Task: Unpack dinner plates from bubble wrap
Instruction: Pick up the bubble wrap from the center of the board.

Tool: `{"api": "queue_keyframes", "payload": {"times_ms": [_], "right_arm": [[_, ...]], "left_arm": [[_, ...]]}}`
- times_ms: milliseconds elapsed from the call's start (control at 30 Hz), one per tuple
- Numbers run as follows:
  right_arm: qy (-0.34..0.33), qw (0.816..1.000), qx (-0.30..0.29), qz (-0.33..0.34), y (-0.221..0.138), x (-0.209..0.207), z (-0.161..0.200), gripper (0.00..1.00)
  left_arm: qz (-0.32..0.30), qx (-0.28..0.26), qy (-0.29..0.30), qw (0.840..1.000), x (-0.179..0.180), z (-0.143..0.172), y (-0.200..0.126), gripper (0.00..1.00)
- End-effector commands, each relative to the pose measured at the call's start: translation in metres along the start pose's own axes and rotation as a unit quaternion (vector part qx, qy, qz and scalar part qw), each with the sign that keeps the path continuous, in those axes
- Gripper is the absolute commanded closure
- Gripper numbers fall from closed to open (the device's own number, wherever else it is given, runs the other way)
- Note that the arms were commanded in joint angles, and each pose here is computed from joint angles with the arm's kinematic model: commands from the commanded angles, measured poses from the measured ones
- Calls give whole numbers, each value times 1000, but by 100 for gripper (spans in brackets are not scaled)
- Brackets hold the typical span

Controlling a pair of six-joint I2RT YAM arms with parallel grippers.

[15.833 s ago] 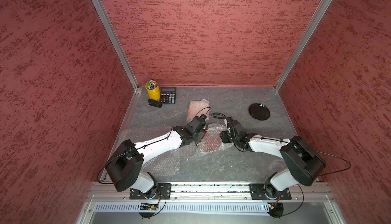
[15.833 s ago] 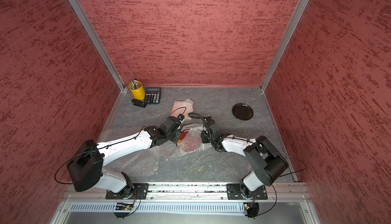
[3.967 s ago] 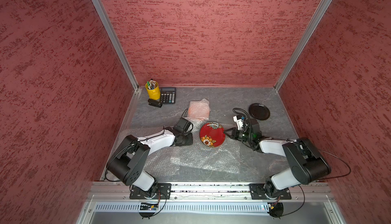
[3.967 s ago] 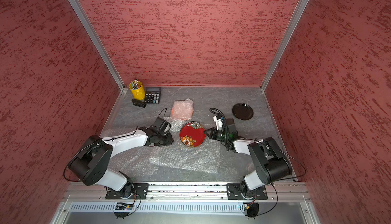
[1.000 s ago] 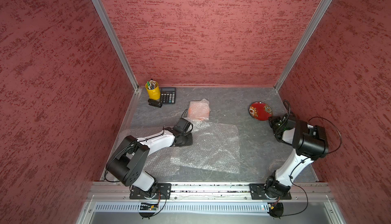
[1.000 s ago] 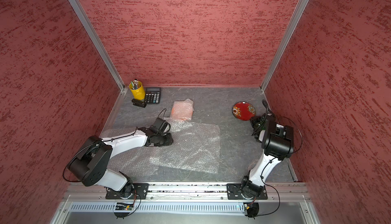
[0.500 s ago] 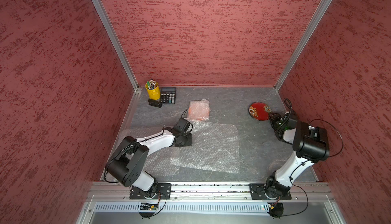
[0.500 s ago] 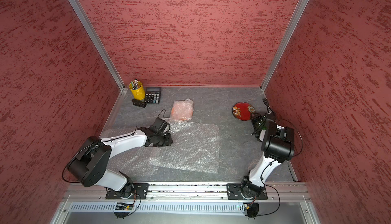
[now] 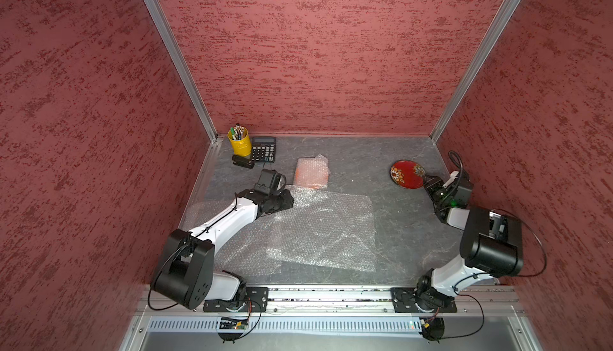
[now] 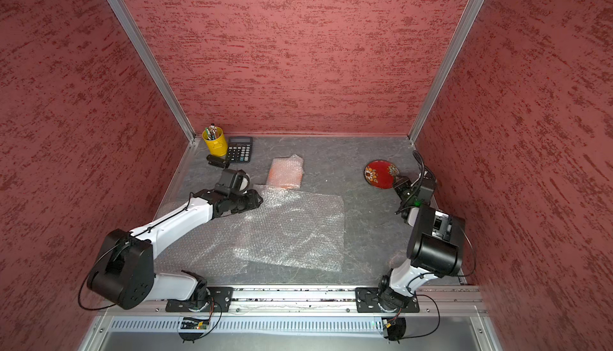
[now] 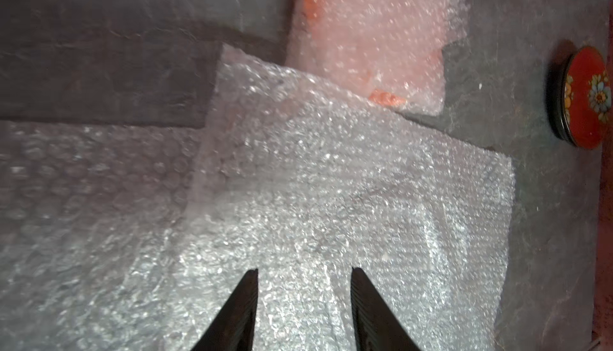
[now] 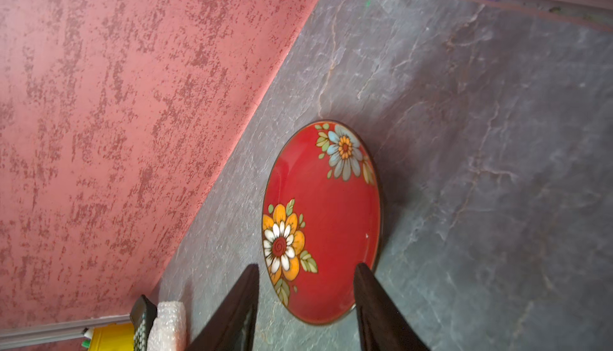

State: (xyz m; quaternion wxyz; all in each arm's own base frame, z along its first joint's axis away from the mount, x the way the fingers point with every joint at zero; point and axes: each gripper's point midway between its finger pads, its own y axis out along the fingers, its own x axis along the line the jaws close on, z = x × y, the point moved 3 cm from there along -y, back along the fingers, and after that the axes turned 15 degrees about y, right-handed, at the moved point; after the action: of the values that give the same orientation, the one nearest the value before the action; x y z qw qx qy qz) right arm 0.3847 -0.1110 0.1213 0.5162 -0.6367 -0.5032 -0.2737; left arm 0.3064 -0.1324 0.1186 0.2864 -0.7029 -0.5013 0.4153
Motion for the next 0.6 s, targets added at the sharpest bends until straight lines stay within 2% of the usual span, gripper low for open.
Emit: {"api": "queue_keyframes", "payload": {"times_ms": [0, 233, 567], "right_arm": [[-33, 999, 9, 5, -9, 4, 8, 51], [-50, 998, 41, 1, -20, 10, 30, 51], [-69, 996, 57, -18, -33, 31, 47, 51]], "left_arm": [[-7, -10, 11, 1000, 10, -15, 0, 52], [-41, 0, 19, 999, 33, -30, 18, 49], [-18, 31, 29, 999, 40, -40, 55, 49]]}}
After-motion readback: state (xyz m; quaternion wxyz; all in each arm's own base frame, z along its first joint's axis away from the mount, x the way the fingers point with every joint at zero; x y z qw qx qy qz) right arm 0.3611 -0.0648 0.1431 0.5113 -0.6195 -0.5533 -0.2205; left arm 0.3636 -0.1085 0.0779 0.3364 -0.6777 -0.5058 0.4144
